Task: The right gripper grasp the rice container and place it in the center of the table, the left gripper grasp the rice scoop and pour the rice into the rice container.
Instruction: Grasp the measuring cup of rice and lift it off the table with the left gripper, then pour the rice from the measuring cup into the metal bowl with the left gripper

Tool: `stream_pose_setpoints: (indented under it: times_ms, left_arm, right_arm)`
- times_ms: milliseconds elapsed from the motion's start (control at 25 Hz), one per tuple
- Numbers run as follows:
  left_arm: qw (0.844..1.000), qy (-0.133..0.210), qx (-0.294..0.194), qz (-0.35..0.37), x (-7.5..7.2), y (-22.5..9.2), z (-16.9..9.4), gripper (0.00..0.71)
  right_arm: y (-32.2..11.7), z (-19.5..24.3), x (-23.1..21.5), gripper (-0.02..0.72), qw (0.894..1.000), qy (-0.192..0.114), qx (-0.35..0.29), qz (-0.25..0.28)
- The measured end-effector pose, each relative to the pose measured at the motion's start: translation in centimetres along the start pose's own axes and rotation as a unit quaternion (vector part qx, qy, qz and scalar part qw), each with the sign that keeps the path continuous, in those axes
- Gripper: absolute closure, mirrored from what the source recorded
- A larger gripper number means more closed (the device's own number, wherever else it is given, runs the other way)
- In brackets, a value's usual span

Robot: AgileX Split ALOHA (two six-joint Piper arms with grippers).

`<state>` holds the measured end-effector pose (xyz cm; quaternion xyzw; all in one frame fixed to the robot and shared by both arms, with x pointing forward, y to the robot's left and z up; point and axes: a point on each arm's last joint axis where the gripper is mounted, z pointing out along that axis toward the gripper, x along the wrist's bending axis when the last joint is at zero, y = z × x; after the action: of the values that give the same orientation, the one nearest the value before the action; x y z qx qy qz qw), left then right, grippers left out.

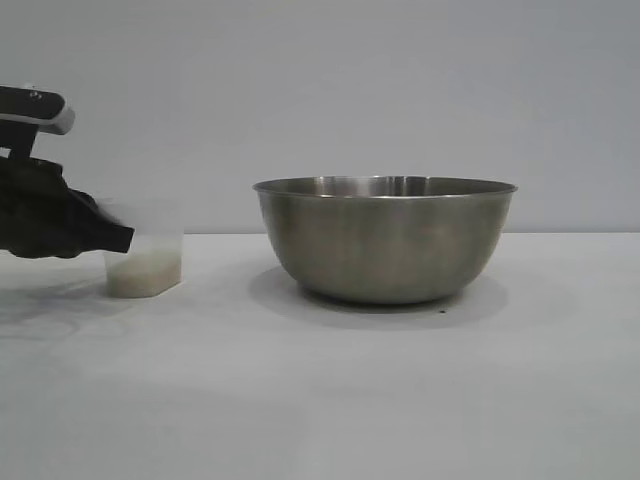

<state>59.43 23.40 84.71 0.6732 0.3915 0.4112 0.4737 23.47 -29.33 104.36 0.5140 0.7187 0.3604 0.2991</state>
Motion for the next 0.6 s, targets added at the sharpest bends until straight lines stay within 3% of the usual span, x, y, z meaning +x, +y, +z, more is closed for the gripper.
stream_pose_setpoints:
  times_ms: [320,440,600]
  left_arm:
    - [0.991,-0.015,-0.108,0.075,0.8,7.4,-0.6,0.710]
    - [0.976,-0.038,-0.161,0.141,0.7,10.2,-0.1,0.710]
    - [0.941,-0.068,-0.221,0.245,-1.0,13.6,1.0,0.710]
  right_arm:
    - [0.0,0.0,0.0,0.254,1.000,-0.001,0.000,0.000]
    - [0.0,0.0,0.0,0.254,1.000,-0.001,0.000,0.000]
    - [0.0,0.0,0.0,0.254,1.000,-0.001,0.000,0.000]
